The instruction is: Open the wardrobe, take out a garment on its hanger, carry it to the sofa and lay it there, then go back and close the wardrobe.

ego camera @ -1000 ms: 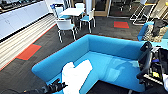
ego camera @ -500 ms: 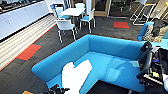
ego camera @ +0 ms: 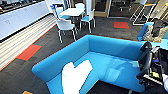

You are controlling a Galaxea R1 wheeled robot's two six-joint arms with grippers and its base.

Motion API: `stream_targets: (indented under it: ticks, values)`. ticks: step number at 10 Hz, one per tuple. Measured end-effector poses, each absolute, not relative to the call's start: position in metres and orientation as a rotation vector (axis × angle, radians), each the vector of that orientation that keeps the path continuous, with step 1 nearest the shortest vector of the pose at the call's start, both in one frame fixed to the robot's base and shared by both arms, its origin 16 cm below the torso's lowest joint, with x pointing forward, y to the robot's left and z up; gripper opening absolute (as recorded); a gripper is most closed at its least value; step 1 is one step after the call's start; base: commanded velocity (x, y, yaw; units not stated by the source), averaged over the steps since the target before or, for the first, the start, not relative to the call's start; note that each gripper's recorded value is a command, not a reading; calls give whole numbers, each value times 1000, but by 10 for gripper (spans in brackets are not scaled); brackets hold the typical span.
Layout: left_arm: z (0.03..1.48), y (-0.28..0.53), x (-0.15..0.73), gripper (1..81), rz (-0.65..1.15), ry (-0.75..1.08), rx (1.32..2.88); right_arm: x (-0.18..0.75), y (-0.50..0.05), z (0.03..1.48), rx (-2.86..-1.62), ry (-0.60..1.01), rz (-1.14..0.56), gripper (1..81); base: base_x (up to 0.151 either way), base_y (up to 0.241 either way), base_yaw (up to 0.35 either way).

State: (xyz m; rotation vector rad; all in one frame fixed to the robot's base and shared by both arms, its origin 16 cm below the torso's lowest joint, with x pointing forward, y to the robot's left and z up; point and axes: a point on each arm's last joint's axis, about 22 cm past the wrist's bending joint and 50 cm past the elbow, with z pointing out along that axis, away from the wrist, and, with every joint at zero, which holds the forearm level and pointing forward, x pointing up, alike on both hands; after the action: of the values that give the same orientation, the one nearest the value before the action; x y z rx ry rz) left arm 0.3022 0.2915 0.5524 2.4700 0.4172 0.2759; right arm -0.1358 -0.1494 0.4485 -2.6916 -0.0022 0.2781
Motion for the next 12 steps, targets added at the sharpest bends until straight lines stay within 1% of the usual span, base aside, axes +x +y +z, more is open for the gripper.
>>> stream_targets:
  ticks: [3,5,7,10,12]
  values:
    - [537,285,187,811,161,309,2521,-106,-150,440,-2704,-21,187,811,0,0,0]
    - [513,289,102,811,45,282,2579,-106,-154,439,-2711,-28,186,811,0,0,0]
    - [498,264,45,811,-50,250,2577,-106,-157,438,-2721,-10,179,811,0,0,0]
    - [483,203,12,811,-134,118,2520,-111,-161,441,-2744,92,140,811,0,0,0]
    - [472,192,1,811,-158,80,2534,-117,-162,442,-2750,120,137,811,0,0,0]
